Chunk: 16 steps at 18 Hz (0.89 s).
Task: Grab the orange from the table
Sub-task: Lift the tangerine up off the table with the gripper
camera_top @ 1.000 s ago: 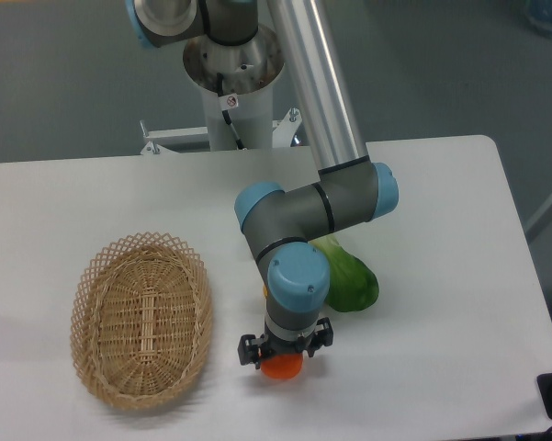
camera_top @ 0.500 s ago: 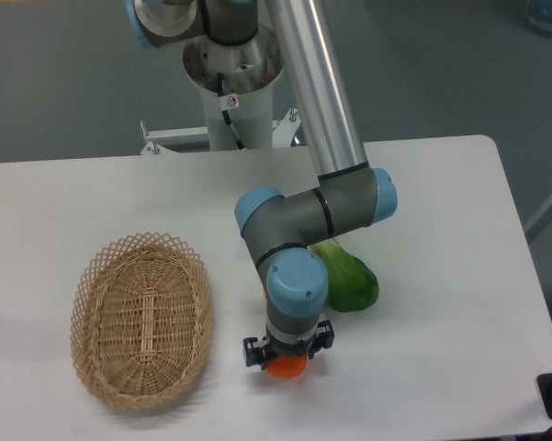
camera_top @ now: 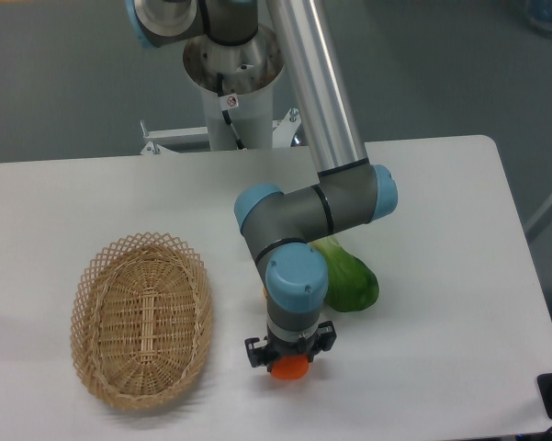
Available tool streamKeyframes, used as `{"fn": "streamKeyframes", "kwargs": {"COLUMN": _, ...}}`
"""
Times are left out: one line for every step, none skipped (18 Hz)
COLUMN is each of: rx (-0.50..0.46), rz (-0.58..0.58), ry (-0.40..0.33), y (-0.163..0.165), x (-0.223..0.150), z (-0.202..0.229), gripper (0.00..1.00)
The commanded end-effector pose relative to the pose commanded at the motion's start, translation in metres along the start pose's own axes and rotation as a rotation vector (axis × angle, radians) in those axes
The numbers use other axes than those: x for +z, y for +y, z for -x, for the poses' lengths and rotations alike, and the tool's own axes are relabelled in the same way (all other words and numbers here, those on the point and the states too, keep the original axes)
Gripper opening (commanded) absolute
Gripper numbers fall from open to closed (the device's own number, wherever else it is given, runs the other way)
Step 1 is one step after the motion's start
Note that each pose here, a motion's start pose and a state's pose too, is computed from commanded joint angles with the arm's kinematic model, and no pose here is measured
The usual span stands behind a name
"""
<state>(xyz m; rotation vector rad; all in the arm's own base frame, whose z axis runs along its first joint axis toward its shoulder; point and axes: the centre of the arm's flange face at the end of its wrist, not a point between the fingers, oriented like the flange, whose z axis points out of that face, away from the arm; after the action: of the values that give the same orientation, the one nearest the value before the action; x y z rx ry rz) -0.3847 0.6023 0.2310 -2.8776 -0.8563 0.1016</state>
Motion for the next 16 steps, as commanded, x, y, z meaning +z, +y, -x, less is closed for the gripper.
{"fn": "streamKeyframes", "kwargs": {"rx": 0.028, "rz": -0.008, "ry": -0.009, "y": -0.002, "x": -0.007, "z": 0.001, "gripper": 0.73}}
{"fn": "streamKeyframes", "kwargs": {"rx": 0.065, "rz": -0.024, "ry": -0.041, "y": -0.002, "x": -0.022, "z": 0.004, "gripper": 0.73}}
{"fn": "streamKeyframes", "kwargs": {"rx": 0.096, "rz": -0.039, "ry": -0.051, "y": -0.004, "x": -0.034, "z": 0.005, "gripper": 0.73}}
{"fn": "streamKeyframes", "kwargs": {"rx": 0.145, "rz": -0.068, "ry": -0.062, "y": -0.006, "x": -0.056, "z": 0.005, "gripper": 0.73}}
{"fn": "streamKeyframes", "kwargs": {"rx": 0.173, "rz": -0.085, "ry": -0.066, "y": -0.009, "x": -0.070, "z": 0.006, "gripper": 0.73}}
{"fn": "streamKeyframes", "kwargs": {"rx": 0.201, "rz": -0.099, "ry": -0.073, "y": -0.010, "x": -0.079, "z": 0.006, "gripper": 0.73}}
{"fn": "streamKeyframes", "kwargs": {"rx": 0.236, "rz": -0.116, "ry": -0.083, "y": -0.013, "x": -0.090, "z": 0.008, "gripper": 0.73}}
{"fn": "streamKeyframes", "kwargs": {"rx": 0.275, "rz": -0.127, "ry": -0.097, "y": -0.014, "x": -0.102, "z": 0.009, "gripper": 0.73}}
{"fn": "streamKeyframes", "kwargs": {"rx": 0.337, "rz": -0.150, "ry": -0.116, "y": -0.015, "x": -0.118, "z": 0.009, "gripper": 0.73}}
{"fn": "streamKeyframes", "kwargs": {"rx": 0.371, "rz": -0.168, "ry": -0.126, "y": -0.018, "x": -0.132, "z": 0.010, "gripper": 0.73}}
{"fn": "streamKeyframes", "kwargs": {"rx": 0.400, "rz": -0.192, "ry": -0.139, "y": -0.023, "x": -0.147, "z": 0.011, "gripper": 0.73}}
{"fn": "streamKeyframes", "kwargs": {"rx": 0.426, "rz": -0.207, "ry": -0.145, "y": -0.024, "x": -0.156, "z": 0.011, "gripper": 0.73}}
{"fn": "streamKeyframes", "kwargs": {"rx": 0.459, "rz": -0.223, "ry": -0.150, "y": -0.025, "x": -0.166, "z": 0.009, "gripper": 0.73}}
{"fn": "streamKeyframes", "kwargs": {"rx": 0.491, "rz": -0.228, "ry": -0.155, "y": -0.024, "x": -0.170, "z": 0.009, "gripper": 0.73}}
{"fn": "streamKeyframes", "kwargs": {"rx": 0.511, "rz": -0.240, "ry": -0.160, "y": -0.024, "x": -0.179, "z": 0.008, "gripper": 0.73}}
{"fn": "streamKeyframes", "kwargs": {"rx": 0.527, "rz": -0.243, "ry": -0.164, "y": -0.022, "x": -0.182, "z": 0.008, "gripper": 0.73}}
